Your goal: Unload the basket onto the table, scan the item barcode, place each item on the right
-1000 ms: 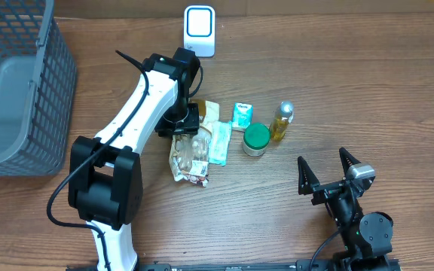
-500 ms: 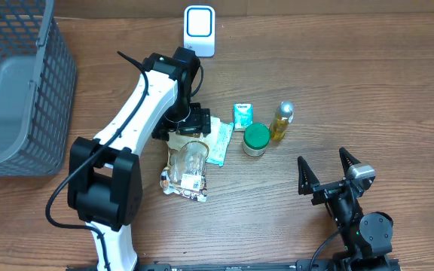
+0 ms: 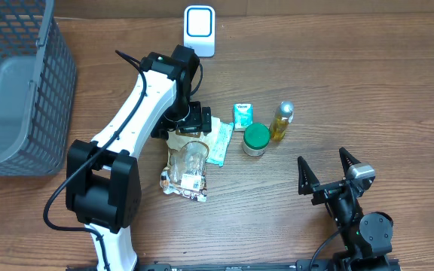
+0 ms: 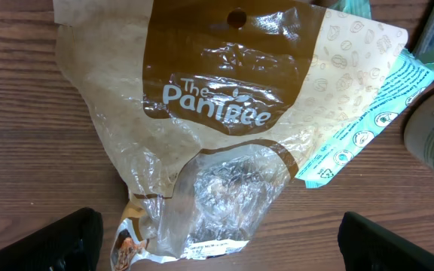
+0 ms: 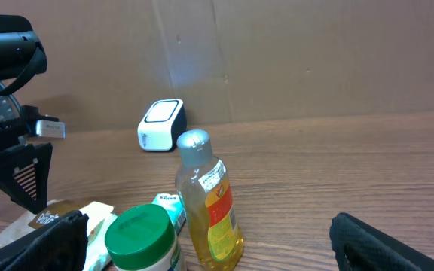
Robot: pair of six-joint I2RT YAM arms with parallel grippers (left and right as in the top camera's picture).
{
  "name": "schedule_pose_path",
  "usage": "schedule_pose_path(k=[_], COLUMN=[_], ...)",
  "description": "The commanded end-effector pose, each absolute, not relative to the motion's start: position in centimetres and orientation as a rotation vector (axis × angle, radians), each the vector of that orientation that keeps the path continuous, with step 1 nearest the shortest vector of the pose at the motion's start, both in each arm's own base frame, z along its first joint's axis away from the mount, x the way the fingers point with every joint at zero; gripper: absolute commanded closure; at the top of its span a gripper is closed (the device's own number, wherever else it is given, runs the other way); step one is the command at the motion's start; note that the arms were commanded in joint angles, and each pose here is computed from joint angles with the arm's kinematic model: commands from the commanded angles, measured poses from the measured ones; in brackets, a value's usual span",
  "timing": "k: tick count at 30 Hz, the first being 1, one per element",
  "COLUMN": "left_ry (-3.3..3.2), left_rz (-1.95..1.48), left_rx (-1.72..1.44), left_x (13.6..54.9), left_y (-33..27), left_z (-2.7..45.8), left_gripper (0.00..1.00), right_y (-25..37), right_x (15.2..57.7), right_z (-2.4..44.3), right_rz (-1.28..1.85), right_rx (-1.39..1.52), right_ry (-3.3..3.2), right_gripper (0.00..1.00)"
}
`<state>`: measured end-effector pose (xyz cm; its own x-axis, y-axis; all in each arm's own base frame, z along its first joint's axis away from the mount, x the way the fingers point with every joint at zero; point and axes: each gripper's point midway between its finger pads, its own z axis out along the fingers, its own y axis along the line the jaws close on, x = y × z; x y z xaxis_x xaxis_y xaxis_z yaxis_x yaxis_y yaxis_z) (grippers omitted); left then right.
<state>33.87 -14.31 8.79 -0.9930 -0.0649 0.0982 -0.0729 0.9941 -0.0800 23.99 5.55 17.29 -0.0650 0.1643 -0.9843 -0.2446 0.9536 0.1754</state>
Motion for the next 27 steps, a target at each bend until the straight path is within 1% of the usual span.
schedule_pose_path(k=[1, 15, 18, 20, 23, 27], left_ry=[-3.098, -3.100, -3.116, -3.156, -3.258, -3.417], left_rz=[0.182, 0.185, 0.194, 0.177, 0.157, 0.265], left_rx=[0.087, 0.094, 0.090, 0.090, 0.094, 0.092], left_x=[34.5, 34.6, 34.6, 34.8, 34.9, 33.7], left_y=[-14.9, -14.7, -14.8, -14.4, -13.4, -12.9], left_z=[10.8, 10.8, 11.4, 12.5, 15.6, 21.6], left_gripper=[0.00, 0.00, 0.00, 0.00, 0.00, 0.00], right_y=[5.3, 5.3, 5.3, 5.3, 5.3, 5.3], right_x=[24.1, 24.1, 24.1, 24.1, 24.1, 24.1], right_z=[17.1, 17.1, 17.0, 17.1, 17.0, 17.0], right_rz=[0.323, 0.323, 0.323, 0.323, 0.323, 0.323], right_rx=[-0.056, -0.056, -0.056, -0.056, -0.056, -0.056], right_ry=[1.599, 1.599, 1.599, 1.599, 1.599, 1.599], right_gripper=[0.00, 0.00, 0.00, 0.00, 0.00, 0.00])
